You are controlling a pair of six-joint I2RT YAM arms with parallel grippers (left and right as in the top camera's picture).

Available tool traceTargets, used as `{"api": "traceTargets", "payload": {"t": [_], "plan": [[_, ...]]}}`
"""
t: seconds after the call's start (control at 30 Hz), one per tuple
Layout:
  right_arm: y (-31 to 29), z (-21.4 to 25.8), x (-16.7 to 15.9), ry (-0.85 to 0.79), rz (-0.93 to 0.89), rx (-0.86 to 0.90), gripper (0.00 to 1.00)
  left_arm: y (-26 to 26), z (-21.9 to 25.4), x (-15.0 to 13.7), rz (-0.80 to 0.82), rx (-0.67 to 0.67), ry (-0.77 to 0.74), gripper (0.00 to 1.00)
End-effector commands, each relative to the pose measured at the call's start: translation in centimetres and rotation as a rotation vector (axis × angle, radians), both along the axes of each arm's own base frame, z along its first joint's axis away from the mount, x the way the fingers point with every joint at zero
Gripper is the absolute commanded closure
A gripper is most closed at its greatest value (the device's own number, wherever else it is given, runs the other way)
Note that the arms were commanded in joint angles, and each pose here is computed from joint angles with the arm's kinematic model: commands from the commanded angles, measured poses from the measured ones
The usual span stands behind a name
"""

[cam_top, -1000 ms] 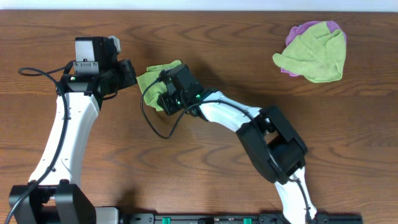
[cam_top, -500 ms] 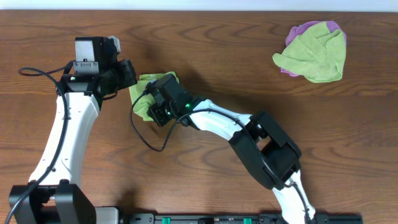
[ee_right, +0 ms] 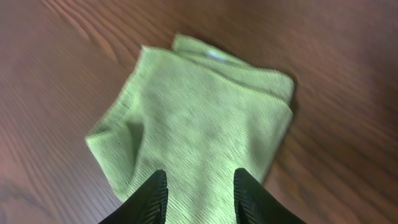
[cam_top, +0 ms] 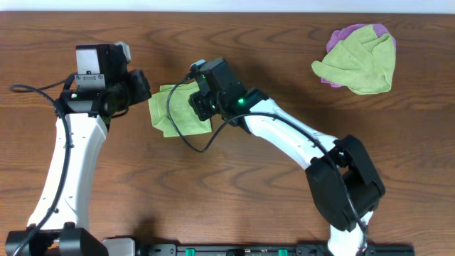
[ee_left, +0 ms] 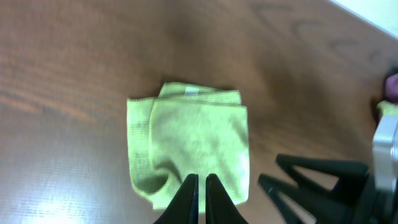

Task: Fold the cloth

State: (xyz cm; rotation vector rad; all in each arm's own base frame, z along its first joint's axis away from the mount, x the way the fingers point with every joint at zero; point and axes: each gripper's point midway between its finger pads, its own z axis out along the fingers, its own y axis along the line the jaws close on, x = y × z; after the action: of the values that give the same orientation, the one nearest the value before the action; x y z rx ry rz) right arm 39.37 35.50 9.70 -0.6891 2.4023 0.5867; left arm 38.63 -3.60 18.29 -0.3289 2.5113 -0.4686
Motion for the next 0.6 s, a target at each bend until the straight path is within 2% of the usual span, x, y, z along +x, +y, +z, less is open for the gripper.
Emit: {"api": "traceTargets", "payload": {"t": [0.0, 0.07, 0.13, 0.23, 0.4, 0.47, 0.57], "plan": [[-1.6, 2.6, 0.8, -0.039, -0.030, 0.001, 0.64, 0.2, -0.1, -0.9, 0.000, 0.003, 0.032, 0.93], [-3.1, 4.6, 1.0, -0.046, -0.062, 0.013, 0.61, 0.1, -0.9, -1.9, 0.003, -0.001, 0.086, 0.85], [-5.2, 7.1, 1.0, -0.057, -0.095, 0.021, 0.58, 0.1, -1.9, -3.2, 0.014, -0.011, 0.156, 0.71], [-9.7, 10.7, 0.4, -0.055, -0.167, 0.016, 0.50, -0.5, -3.9, -5.3, 0.035, -0.060, 0.263, 0.57], [-17.6, 13.6, -1.9, 0.009, -0.303, -0.027, 0.42, -1.7, -6.6, -7.2, 0.056, -0.152, 0.350, 0.51], [-20.4, 14.1, -3.0, 0.036, -0.348, -0.048, 0.32, -2.3, -7.2, -7.4, 0.065, -0.194, 0.359, 0.48], [-23.6, 14.8, -4.6, 0.056, -0.403, -0.063, 0.08, -2.8, -8.0, -7.2, 0.101, -0.252, 0.360, 0.35]]}}
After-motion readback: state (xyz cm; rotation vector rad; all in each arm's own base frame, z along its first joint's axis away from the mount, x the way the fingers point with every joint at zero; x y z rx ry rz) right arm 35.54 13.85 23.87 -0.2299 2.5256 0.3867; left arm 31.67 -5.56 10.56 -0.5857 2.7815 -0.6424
